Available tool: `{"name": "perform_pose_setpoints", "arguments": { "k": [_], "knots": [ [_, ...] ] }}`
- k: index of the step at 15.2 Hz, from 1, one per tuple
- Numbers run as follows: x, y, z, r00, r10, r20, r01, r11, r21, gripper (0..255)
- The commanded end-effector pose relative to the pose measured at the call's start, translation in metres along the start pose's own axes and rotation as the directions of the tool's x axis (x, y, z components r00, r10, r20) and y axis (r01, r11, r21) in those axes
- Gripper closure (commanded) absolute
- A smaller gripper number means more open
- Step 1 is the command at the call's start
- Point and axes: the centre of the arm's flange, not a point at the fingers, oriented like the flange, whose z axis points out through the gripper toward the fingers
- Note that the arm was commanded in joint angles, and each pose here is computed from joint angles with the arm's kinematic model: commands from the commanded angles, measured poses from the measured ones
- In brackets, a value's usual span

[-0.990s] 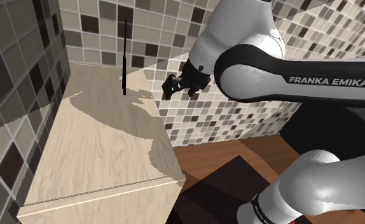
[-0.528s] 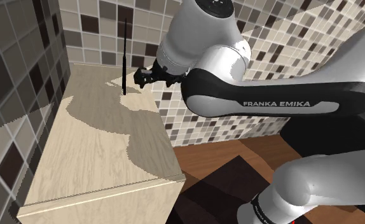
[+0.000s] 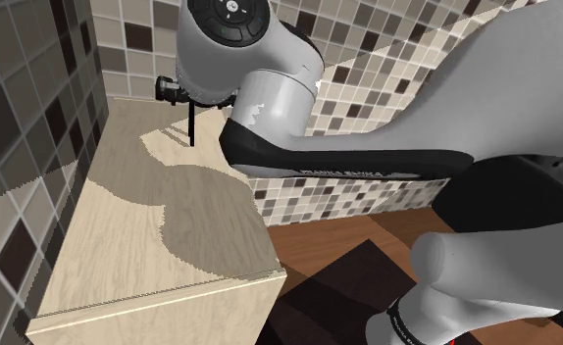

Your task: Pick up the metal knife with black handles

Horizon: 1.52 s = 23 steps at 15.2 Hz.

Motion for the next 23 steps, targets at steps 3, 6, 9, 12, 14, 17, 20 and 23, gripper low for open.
{"name": "perform_pose_setpoints", "arguments": {
  "k": [3, 6, 9, 12, 14, 17, 20, 23],
  "knots": [
    [-0.009, -0.009, 0.012, 1.0, 0.011, -0.028, -0.011, 1.0, -0.006, 0],
    [-0.022, -0.009, 0.022, 1.0, 0.011, -0.028, -0.011, 1.0, -0.006, 0],
    [-0.029, -0.009, 0.027, 1.0, 0.011, -0.028, -0.011, 1.0, -0.006, 0],
    [-0.028, -0.008, 0.027, 1.0, 0.011, -0.028, -0.011, 1.0, -0.006, 255],
    [-0.028, -0.008, 0.027, 1.0, 0.011, -0.028, -0.011, 1.0, -0.006, 255],
    [-0.029, -0.008, 0.027, 1.0, 0.011, -0.028, -0.011, 1.0, -0.006, 255],
    [-0.024, -0.009, 0.024, 1.0, 0.011, -0.028, -0.011, 1.0, -0.006, 255],
    [-0.012, -0.009, 0.014, 1.0, 0.011, -0.028, -0.011, 1.0, -0.006, 255]
  ]
}}
